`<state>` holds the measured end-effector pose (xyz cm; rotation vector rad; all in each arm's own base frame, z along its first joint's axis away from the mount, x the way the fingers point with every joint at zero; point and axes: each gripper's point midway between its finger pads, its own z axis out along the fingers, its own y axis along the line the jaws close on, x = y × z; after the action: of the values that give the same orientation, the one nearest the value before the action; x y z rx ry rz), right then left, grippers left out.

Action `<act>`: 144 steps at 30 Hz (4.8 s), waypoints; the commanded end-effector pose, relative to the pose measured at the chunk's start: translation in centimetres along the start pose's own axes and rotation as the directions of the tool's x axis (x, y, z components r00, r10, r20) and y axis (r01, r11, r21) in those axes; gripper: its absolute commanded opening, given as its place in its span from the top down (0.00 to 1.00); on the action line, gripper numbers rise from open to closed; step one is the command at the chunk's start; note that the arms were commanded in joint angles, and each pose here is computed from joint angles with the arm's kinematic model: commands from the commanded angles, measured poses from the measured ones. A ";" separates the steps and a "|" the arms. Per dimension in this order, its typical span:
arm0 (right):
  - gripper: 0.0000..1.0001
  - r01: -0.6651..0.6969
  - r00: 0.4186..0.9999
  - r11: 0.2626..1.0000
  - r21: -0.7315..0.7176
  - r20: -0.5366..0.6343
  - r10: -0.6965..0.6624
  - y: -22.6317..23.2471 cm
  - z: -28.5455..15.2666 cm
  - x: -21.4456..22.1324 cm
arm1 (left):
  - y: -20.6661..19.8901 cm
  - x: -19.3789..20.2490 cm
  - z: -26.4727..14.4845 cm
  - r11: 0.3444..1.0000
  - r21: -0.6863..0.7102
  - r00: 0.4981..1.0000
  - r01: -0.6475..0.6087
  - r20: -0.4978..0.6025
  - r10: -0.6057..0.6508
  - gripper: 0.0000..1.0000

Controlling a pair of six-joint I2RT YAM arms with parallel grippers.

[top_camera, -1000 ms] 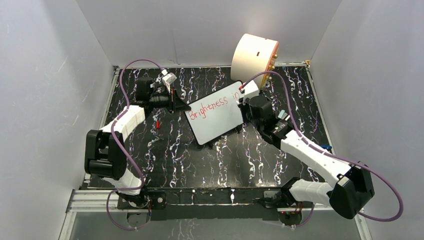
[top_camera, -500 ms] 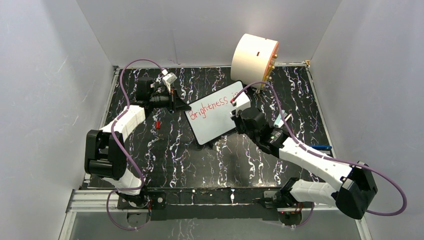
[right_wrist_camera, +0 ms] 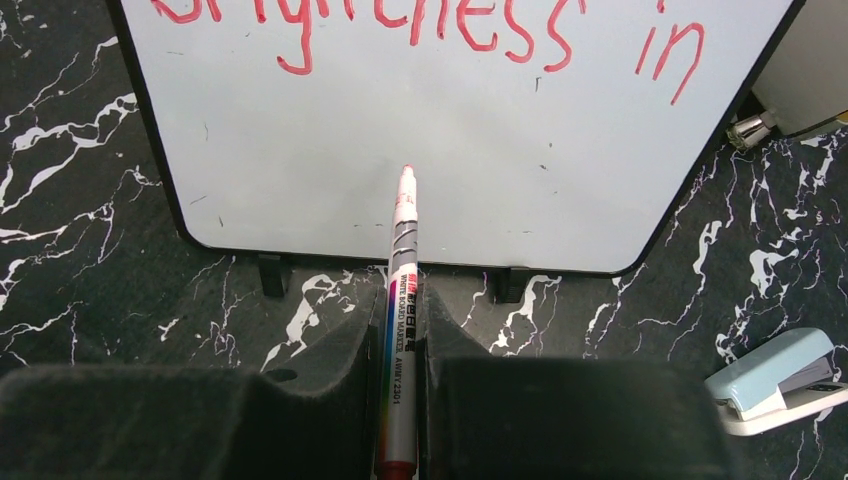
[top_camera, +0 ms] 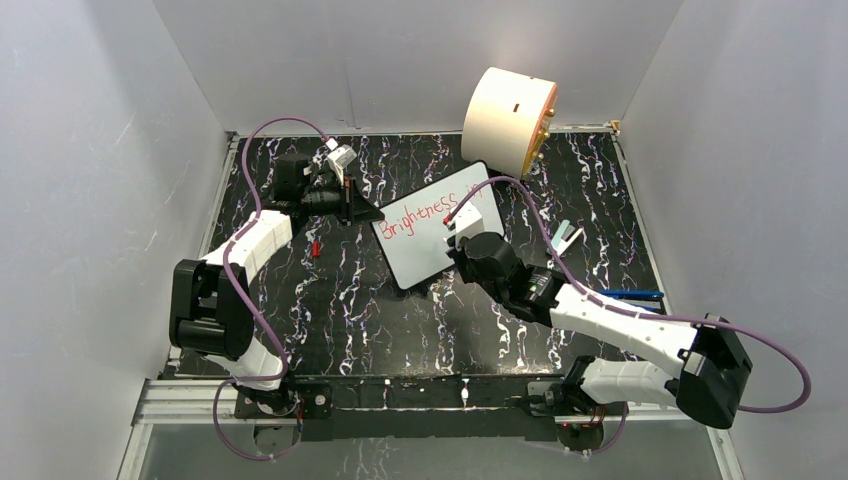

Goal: Write a sentence on the whiteboard

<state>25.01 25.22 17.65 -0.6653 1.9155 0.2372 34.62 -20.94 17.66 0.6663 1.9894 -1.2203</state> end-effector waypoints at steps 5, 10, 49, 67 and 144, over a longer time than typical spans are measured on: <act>1.00 -0.042 0.998 0.999 0.011 0.050 0.042 0.7 0.2 -1.1 | 1.1 2.7 0.5 0.996 -0.073 0.996 0.044 -0.073 -0.049 1.00; 1.00 -0.047 0.998 0.999 -0.010 0.040 0.048 1.2 0.2 -0.9 | 1.1 2.6 0.5 0.996 -0.074 0.996 0.039 -0.072 -0.045 1.00; 1.00 0.014 0.994 0.997 -0.077 0.111 -0.005 6.4 2.4 -3.1 | 1.2 2.8 0.6 0.996 -0.076 0.996 0.043 -0.076 -0.049 1.00; 1.00 0.031 0.994 0.997 -0.073 0.103 -0.023 7.3 3.5 -3.1 | 1.2 2.8 0.6 0.996 -0.076 0.996 0.043 -0.076 -0.049 1.00; 1.00 0.053 0.999 0.999 -0.001 0.005 -0.053 6.1 3.7 -1.2 | 1.3 3.0 0.7 0.996 -0.075 0.995 0.049 -0.079 -0.055 1.00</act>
<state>24.52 31.63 14.65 -0.7493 1.9041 0.1826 34.72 -20.93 17.62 0.6622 1.9931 -1.2119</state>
